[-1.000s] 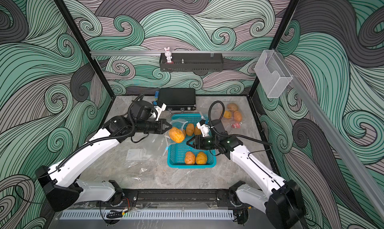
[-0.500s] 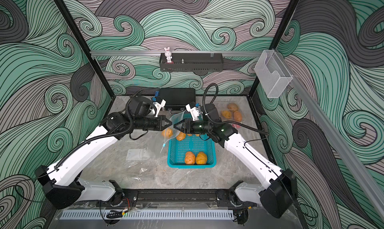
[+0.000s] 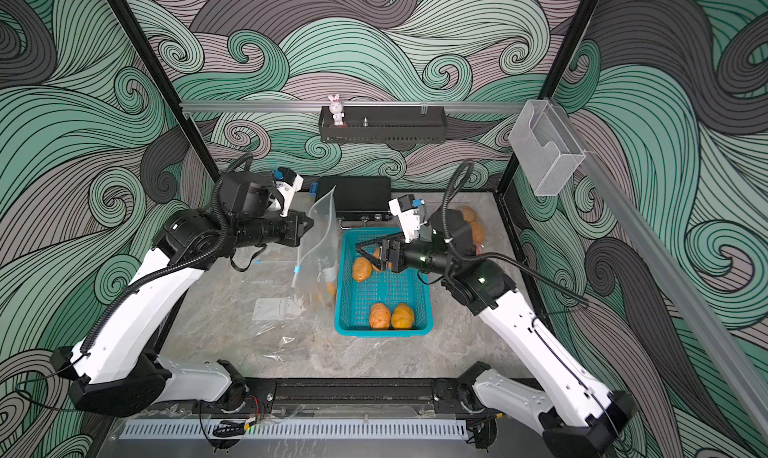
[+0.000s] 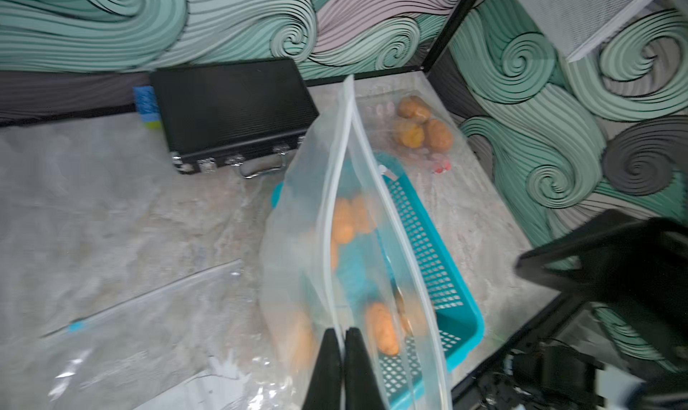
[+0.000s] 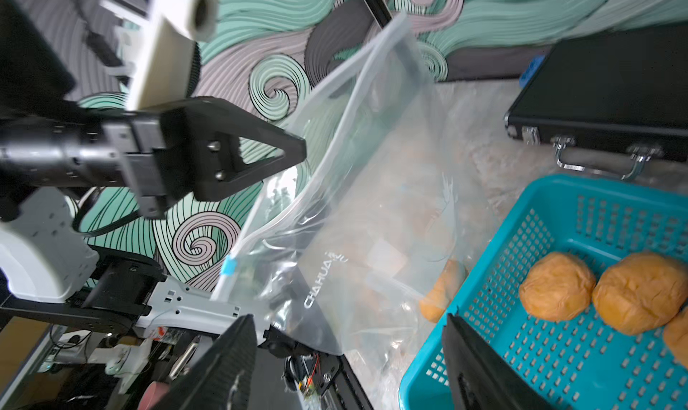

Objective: Put the potatoes into a zipper bag and zip it
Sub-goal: Pick up the potato from the basket.

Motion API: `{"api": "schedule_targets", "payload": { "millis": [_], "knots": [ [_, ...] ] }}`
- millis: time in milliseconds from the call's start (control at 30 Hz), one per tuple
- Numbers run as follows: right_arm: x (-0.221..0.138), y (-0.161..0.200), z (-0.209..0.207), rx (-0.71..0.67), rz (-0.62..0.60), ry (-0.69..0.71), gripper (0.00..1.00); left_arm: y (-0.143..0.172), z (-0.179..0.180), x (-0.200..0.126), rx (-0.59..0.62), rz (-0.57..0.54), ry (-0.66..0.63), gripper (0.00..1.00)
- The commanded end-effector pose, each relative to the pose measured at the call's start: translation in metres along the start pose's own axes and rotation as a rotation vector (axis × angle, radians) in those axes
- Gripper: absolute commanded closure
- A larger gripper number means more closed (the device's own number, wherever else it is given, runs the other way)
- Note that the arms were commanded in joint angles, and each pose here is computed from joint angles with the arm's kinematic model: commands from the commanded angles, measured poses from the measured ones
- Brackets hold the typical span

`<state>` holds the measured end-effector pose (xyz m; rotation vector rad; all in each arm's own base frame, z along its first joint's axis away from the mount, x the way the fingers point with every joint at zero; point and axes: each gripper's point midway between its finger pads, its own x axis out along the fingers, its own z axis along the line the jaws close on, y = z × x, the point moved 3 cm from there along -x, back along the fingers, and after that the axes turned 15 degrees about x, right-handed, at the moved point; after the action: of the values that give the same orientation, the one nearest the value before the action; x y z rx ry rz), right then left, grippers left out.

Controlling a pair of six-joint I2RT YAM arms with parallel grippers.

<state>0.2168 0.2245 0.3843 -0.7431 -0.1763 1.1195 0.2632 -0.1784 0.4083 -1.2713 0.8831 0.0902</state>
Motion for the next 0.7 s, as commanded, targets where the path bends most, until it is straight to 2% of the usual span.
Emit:
{"api": "schedule_targets", "payload": {
  "millis": [0,100,167,267,333,467,667],
  "knots": [
    [0.005,-0.004,-0.037,0.019,-0.065,0.123,0.22,0.012,0.045,-0.026,0.128,0.085,-0.270,1.00],
    [0.019,0.003,-0.081,0.146,-0.040,0.234,0.23,0.018,0.065,-0.030,0.180,0.164,-0.396,1.00],
    [0.035,0.014,-0.109,0.225,0.022,0.300,0.25,0.023,0.076,-0.030,0.209,0.212,-0.464,1.00],
    [0.061,0.031,-0.142,0.310,0.118,0.365,0.28,0.025,0.087,-0.027,0.199,0.213,-0.516,1.00],
    [0.078,0.043,-0.164,0.361,0.167,0.409,0.28,0.028,0.083,-0.012,0.177,0.203,-0.461,1.00],
    [0.108,0.067,-0.208,0.455,0.210,0.475,0.29,0.042,0.052,0.043,0.104,0.191,-0.218,1.00],
    [0.139,0.095,-0.237,0.532,0.273,0.527,0.28,0.063,0.018,0.103,-0.055,0.140,0.031,1.00]
  ]
}}
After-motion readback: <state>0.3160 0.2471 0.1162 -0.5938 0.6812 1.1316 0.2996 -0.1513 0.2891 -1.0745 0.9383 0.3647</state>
